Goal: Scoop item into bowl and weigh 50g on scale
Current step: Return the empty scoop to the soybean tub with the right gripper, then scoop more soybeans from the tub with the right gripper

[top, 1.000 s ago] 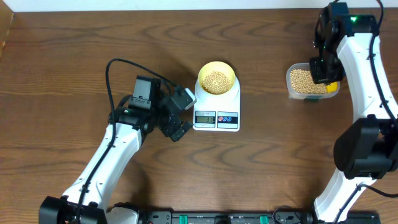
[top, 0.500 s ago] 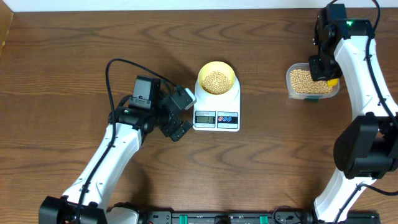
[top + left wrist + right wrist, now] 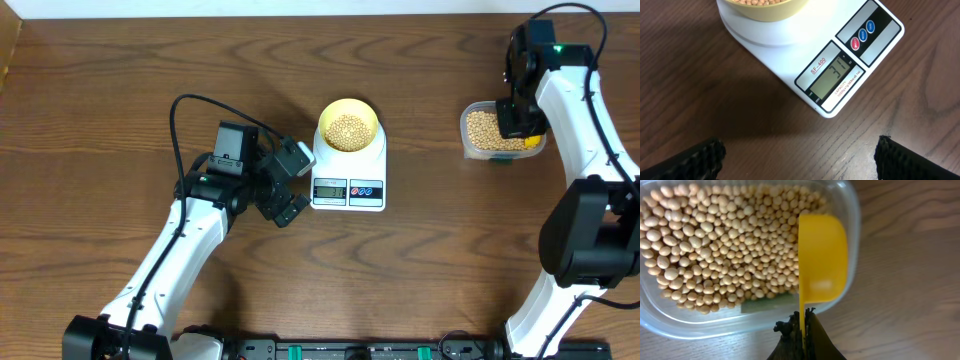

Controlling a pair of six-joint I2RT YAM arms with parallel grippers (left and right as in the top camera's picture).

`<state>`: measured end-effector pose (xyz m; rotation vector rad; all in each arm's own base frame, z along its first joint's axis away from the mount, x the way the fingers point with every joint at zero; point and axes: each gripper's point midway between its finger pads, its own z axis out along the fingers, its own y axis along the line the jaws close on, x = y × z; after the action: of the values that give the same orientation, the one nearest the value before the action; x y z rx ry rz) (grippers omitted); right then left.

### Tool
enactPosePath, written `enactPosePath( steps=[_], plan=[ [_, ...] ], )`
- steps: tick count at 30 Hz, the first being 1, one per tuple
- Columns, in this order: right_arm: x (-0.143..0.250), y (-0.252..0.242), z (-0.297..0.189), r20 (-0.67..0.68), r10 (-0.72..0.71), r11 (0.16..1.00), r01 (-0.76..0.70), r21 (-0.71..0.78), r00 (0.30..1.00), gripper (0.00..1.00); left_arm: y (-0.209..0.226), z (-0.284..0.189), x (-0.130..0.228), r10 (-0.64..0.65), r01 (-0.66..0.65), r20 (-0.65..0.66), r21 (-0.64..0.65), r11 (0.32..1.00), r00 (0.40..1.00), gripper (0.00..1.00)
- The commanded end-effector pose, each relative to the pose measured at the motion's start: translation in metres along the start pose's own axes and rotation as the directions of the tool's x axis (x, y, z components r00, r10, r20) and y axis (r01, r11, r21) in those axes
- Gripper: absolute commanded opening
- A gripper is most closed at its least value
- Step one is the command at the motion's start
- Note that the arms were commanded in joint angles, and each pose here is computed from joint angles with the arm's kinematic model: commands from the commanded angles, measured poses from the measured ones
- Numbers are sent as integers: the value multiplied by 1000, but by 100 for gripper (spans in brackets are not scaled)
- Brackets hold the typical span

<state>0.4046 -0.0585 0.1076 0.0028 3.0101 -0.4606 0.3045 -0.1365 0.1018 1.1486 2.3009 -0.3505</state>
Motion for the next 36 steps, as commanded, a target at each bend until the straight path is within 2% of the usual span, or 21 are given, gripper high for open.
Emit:
enactPosePath(
  steps=[1, 13, 27, 36],
  plan=[
    [7, 14, 11, -26, 12, 998, -13, -67, 1000, 1, 0, -4, -3, 15, -15, 18, 0, 1000, 1000, 98],
    [-1, 55, 6, -6, 53, 945, -52, -324, 999, 1, 0, -4, -3, 15, -15, 18, 0, 1000, 1000, 98],
    [-8, 49, 7, -22, 181, 804, -161, -572, 983, 1, 0, -4, -3, 15, -15, 18, 0, 1000, 1000, 98],
    [-4, 59, 6, -26, 161, 732, -137, -668, 987, 1, 0, -4, -3, 15, -15, 18, 0, 1000, 1000, 98]
  ],
)
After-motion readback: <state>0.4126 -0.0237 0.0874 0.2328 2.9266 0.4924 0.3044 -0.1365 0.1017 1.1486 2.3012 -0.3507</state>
